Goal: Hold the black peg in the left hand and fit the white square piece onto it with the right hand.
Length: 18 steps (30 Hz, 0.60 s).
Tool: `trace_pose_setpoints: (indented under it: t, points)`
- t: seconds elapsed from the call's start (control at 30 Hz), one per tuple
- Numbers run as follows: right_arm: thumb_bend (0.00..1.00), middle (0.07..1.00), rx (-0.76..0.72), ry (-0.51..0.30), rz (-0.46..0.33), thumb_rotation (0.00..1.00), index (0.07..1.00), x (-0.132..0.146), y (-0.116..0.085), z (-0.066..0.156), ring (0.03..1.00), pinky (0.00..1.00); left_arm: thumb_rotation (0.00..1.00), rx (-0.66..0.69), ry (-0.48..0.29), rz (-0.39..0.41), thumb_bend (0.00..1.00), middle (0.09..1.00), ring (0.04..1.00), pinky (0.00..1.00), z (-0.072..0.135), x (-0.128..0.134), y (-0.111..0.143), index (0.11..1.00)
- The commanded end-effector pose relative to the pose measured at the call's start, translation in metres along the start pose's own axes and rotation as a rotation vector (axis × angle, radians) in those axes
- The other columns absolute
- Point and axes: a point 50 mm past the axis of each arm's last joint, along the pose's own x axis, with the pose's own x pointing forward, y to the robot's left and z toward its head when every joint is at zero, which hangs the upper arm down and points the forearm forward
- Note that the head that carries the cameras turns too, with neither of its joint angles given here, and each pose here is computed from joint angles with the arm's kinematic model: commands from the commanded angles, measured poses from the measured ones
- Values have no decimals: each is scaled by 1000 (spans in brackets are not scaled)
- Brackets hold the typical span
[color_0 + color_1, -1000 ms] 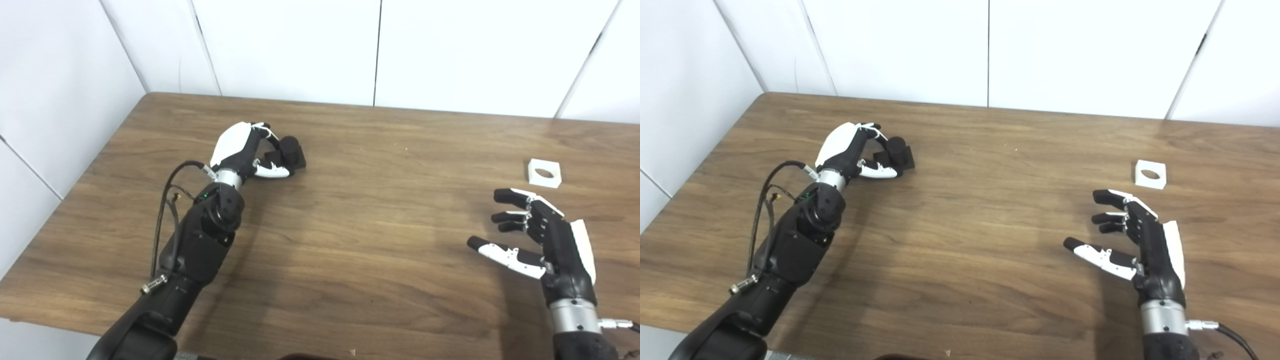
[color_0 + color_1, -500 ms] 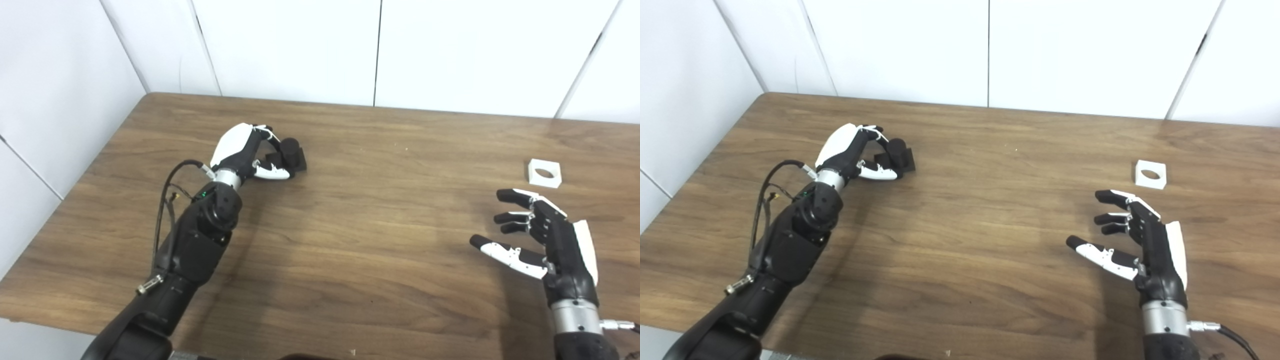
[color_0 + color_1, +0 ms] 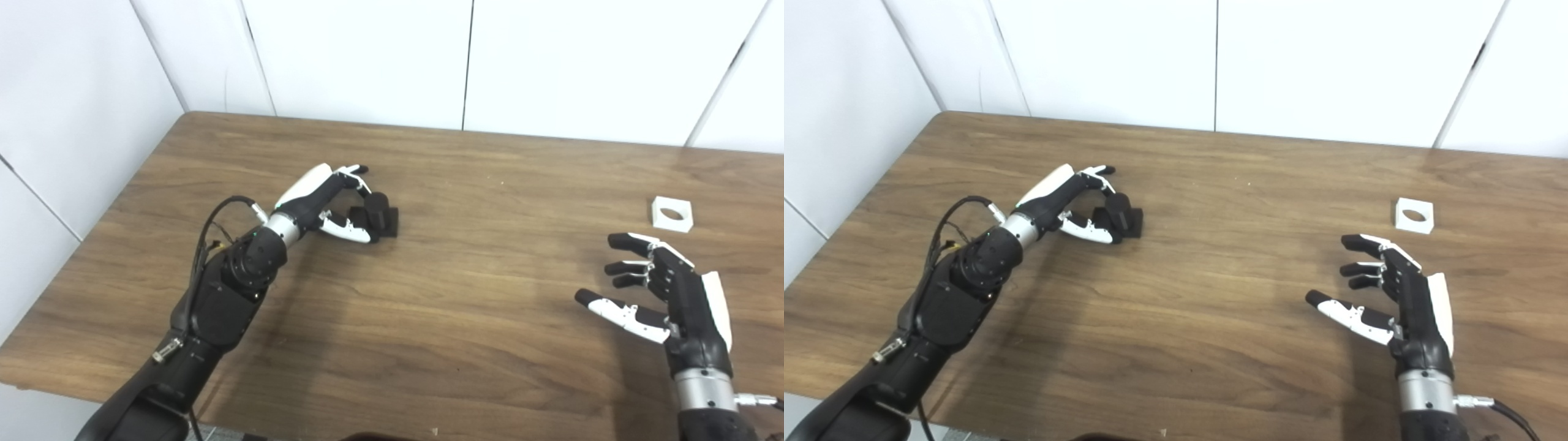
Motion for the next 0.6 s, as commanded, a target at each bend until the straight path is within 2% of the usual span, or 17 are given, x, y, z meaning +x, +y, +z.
trace_pose_setpoints:
  t: [0.0, 0.23, 0.57]
  points:
    - [648, 728, 12, -76, -18, 0, 678, 1, -3, 15, 593, 536, 82, 30, -88, 9, 520, 967, 1000, 1000, 16, 1, 17, 490]
    - [638, 731, 16, -78, -22, 0, 677, 0, -4, 17, 588, 521, 83, 36, -149, -36, 519, 980, 1000, 1000, 29, 0, 9, 491]
    - [644, 724, 6, -90, -28, 0, 669, 2, -8, 17, 580, 517, 82, 22, -257, -94, 519, 988, 1000, 1000, 54, -1, -16, 492]
